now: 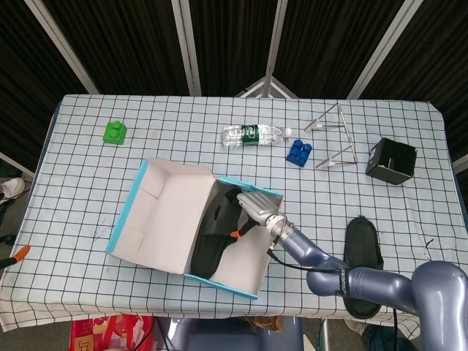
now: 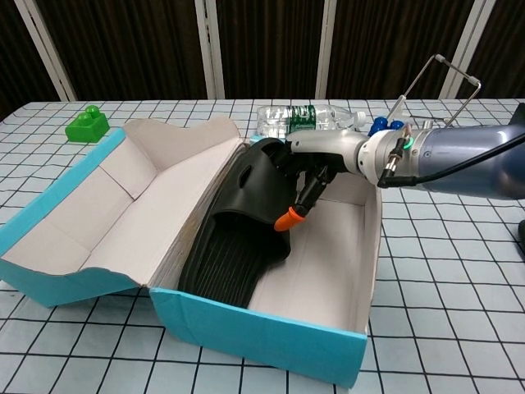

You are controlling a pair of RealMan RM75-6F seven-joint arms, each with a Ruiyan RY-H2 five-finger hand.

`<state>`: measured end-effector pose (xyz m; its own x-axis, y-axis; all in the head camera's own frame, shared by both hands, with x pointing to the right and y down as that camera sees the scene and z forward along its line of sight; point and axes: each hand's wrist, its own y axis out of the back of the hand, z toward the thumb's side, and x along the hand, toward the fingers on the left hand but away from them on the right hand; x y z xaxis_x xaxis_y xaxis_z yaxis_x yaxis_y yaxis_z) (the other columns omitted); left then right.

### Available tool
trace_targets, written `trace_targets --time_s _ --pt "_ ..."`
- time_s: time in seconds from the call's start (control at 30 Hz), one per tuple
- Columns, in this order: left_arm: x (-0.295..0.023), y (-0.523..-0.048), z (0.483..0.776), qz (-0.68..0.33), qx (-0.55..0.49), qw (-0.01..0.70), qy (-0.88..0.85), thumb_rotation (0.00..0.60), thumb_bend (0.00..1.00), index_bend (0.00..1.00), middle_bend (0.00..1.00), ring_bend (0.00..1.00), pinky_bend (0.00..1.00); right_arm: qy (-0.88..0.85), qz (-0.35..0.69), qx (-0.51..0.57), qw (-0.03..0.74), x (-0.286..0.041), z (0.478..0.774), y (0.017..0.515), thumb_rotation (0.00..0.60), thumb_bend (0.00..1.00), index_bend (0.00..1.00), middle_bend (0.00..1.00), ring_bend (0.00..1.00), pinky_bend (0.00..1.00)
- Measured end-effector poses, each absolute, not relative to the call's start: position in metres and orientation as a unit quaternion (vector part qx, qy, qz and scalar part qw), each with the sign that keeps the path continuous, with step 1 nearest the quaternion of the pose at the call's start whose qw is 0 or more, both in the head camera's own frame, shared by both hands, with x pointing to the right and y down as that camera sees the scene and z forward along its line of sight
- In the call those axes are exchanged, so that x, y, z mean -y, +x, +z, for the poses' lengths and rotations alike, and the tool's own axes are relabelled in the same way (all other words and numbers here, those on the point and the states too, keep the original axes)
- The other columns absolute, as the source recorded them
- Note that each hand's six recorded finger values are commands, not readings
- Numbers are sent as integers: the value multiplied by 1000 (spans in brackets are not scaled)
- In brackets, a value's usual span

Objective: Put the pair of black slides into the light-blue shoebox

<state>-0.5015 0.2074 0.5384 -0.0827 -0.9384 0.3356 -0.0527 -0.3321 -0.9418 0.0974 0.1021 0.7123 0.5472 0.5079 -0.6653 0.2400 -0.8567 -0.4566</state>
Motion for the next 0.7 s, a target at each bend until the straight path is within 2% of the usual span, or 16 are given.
trace_targets --time_s 0.23,0.7 --pt "-208 -502 539 -592 -438 376 -563 600 87 150 48 0 39 -863 421 221 168 -100 719 87 600 604 605 499 745 567" --pt "-209 -501 540 -596 -435 376 -561 600 86 150 48 0 38 -858 404 269 169 -74 718 82 600 605 605 498 745 567"
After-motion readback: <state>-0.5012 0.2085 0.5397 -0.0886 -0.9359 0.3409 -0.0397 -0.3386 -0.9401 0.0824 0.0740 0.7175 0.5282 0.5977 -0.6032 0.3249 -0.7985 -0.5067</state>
